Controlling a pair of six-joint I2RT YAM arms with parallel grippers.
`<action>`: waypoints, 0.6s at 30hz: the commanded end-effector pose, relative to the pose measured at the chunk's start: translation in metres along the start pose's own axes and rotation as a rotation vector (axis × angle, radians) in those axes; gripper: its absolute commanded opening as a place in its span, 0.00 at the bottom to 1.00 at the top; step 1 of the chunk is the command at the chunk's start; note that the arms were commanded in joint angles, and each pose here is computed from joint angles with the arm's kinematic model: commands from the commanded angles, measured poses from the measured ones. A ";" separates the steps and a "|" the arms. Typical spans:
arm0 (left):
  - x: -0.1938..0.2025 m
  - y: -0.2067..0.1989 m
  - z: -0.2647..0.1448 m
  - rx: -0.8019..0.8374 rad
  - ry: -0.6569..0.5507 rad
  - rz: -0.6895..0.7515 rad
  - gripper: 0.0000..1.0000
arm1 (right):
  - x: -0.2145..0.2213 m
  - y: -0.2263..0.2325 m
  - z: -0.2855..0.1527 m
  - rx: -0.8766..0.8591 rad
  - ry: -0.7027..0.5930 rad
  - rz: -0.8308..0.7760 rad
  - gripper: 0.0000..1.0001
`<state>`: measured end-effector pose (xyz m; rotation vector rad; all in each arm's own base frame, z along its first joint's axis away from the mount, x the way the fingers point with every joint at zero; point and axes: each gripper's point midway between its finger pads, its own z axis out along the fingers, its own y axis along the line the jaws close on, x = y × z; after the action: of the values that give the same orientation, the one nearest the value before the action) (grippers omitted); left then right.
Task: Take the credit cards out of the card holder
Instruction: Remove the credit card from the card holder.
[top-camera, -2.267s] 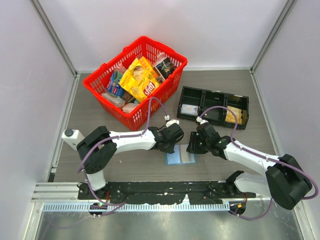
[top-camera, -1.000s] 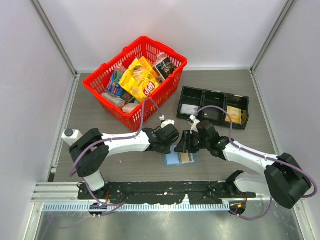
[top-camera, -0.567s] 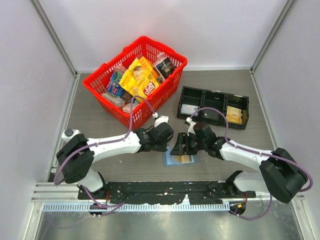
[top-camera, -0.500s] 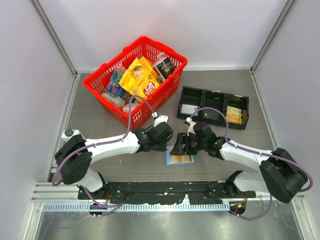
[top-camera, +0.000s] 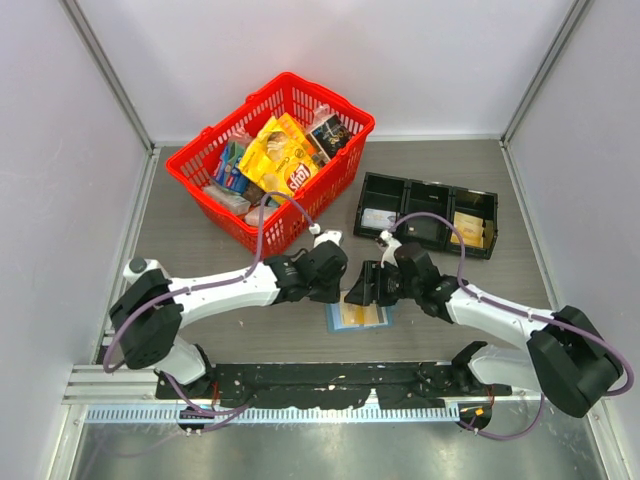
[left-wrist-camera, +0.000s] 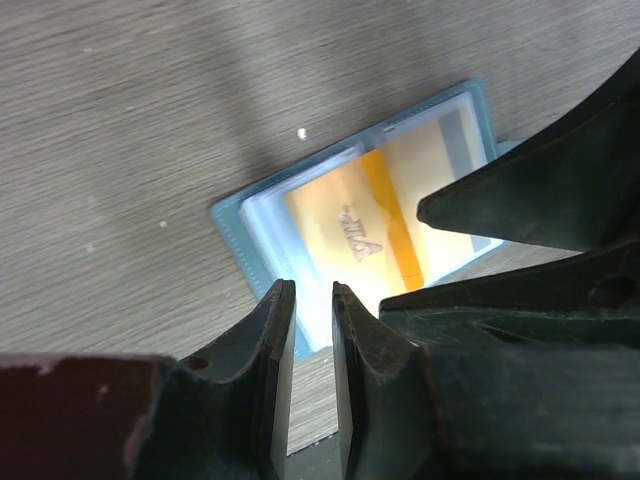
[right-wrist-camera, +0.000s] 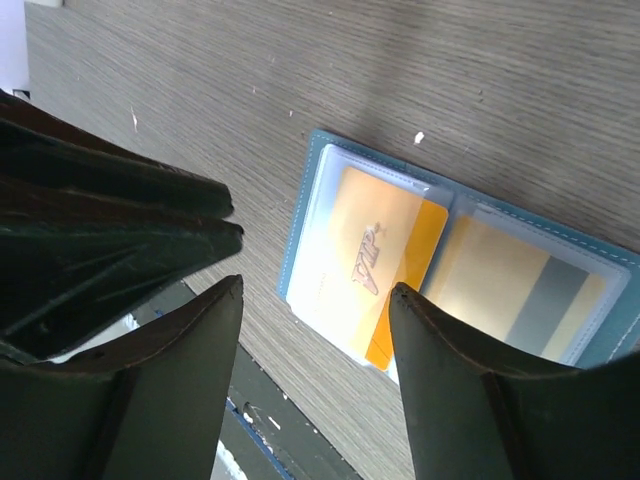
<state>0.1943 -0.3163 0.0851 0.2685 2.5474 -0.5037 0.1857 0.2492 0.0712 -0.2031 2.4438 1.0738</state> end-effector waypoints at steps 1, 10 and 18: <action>-0.006 -0.029 0.011 0.096 0.029 0.013 0.24 | -0.009 0.003 -0.002 -0.059 -0.059 0.013 0.63; 0.012 -0.011 0.035 0.031 0.114 0.031 0.17 | -0.005 -0.016 -0.001 -0.129 -0.080 0.102 0.50; 0.026 0.002 0.047 0.003 0.186 0.035 0.13 | 0.006 -0.026 0.004 -0.153 -0.048 0.121 0.42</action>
<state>0.1907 -0.3256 0.0323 0.3481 2.7119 -0.4709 0.1879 0.2285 0.0404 -0.0262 2.4259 1.2300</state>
